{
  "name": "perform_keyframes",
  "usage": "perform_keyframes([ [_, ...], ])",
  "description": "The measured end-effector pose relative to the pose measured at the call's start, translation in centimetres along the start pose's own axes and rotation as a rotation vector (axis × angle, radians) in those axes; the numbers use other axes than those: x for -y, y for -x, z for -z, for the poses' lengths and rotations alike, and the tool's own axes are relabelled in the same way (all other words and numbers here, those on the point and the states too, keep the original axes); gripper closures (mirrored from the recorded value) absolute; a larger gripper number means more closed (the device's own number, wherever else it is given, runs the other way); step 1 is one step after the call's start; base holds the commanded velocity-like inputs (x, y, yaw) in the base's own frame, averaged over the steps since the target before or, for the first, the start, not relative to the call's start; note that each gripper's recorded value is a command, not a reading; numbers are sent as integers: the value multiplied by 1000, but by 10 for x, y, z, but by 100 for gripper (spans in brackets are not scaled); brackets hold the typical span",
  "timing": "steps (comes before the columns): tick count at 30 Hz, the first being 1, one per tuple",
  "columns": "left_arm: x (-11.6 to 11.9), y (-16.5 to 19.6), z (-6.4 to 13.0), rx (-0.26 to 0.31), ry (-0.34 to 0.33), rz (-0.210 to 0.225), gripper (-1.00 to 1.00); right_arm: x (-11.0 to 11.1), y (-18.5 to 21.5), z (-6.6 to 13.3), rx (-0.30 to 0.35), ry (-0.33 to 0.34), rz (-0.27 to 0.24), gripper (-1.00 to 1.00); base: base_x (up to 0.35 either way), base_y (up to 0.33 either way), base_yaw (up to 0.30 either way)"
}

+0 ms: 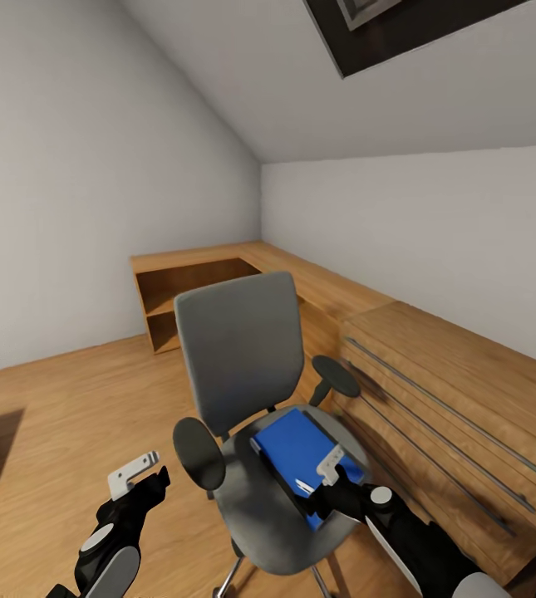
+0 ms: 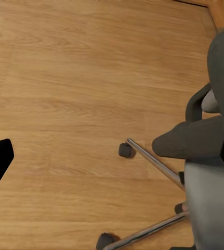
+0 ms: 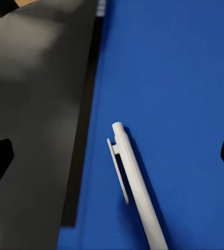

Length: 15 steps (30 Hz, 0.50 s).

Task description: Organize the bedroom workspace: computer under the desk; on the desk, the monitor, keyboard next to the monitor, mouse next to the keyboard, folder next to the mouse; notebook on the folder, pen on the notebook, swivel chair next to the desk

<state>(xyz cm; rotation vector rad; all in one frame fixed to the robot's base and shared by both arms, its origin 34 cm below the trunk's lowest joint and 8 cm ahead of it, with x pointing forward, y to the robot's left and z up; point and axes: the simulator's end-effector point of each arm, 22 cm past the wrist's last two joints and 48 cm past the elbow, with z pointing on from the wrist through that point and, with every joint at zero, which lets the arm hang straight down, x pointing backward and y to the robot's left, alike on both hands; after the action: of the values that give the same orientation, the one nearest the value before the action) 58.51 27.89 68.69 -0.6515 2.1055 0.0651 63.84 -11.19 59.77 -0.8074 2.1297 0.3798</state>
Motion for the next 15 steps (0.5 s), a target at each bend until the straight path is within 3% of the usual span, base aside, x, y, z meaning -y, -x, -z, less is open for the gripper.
perform_keyframes([
  [15,2,0,1,4,-1,6,-100,3,0,1,0,-6,3,-100,0,0,14],
])
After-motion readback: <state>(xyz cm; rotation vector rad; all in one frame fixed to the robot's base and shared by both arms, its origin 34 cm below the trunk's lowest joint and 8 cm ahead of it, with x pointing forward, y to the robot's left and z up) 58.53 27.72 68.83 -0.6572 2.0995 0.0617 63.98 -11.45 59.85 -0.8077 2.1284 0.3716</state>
